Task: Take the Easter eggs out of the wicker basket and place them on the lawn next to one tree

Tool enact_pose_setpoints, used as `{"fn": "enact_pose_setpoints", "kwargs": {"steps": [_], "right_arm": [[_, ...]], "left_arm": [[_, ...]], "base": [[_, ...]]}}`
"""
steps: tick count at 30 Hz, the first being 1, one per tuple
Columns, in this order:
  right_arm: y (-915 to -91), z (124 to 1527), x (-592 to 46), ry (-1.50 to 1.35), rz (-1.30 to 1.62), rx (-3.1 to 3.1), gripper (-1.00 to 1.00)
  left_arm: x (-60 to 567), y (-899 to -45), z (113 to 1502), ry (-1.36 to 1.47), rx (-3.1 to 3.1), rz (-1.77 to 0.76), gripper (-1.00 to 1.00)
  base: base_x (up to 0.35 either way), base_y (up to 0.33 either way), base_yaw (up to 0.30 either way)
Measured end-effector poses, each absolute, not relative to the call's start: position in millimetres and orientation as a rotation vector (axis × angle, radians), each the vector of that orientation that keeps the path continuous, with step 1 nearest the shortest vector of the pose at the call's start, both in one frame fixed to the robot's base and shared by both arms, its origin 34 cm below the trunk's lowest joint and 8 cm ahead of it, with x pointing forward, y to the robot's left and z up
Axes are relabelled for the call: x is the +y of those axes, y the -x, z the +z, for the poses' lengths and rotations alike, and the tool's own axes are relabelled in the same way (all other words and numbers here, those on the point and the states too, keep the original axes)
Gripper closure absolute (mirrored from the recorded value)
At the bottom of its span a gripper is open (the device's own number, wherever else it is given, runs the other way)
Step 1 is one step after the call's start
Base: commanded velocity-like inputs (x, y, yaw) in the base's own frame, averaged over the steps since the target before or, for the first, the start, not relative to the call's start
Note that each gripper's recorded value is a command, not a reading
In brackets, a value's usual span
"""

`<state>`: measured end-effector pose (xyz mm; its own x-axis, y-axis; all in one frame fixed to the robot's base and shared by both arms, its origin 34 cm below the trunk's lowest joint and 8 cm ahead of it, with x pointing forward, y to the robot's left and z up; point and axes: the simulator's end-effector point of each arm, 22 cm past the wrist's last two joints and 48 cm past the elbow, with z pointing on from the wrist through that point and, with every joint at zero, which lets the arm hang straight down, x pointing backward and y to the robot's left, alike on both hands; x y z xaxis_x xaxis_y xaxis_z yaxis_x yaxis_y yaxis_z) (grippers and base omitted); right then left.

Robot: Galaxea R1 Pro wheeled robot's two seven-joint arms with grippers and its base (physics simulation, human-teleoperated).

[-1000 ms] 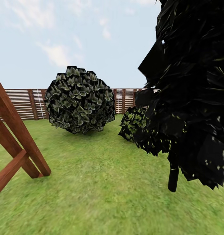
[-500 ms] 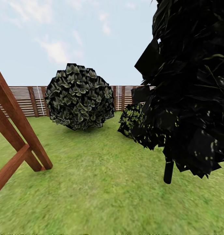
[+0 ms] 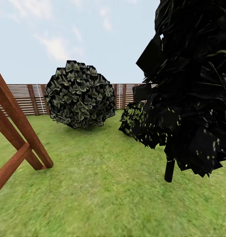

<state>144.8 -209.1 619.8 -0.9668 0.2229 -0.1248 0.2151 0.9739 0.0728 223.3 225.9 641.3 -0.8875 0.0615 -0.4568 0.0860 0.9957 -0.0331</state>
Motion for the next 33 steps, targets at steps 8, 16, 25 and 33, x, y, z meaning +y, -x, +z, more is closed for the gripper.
{"fn": "enact_pose_setpoints", "kwargs": {"steps": [8,16,25,33], "right_arm": [[-139.7,619.3,-209.0,-0.332,0.087,3.003,-1.0],[-134.6,619.0,-209.0,-0.333,0.085,3.016,-1.0],[-128.9,618.7,-209.0,-0.334,0.083,3.031,-1.0],[-123.9,618.4,-209.0,-0.336,0.081,3.043,-1.0]], "left_arm": [[225.7,-218.5,639.8,-0.105,2.679,-0.074,-1.0],[225.7,-213.7,638.4,-0.106,2.692,-0.075,-1.0],[225.7,-208.3,636.9,-0.105,2.707,-0.076,-1.0],[225.7,-203.4,635.6,-0.105,2.72,-0.076,-1.0]], "base": [[0.0,0.0,0.0],[0.0,0.0,0.0],[0.0,0.0,0.0],[0.0,0.0,0.0]]}}
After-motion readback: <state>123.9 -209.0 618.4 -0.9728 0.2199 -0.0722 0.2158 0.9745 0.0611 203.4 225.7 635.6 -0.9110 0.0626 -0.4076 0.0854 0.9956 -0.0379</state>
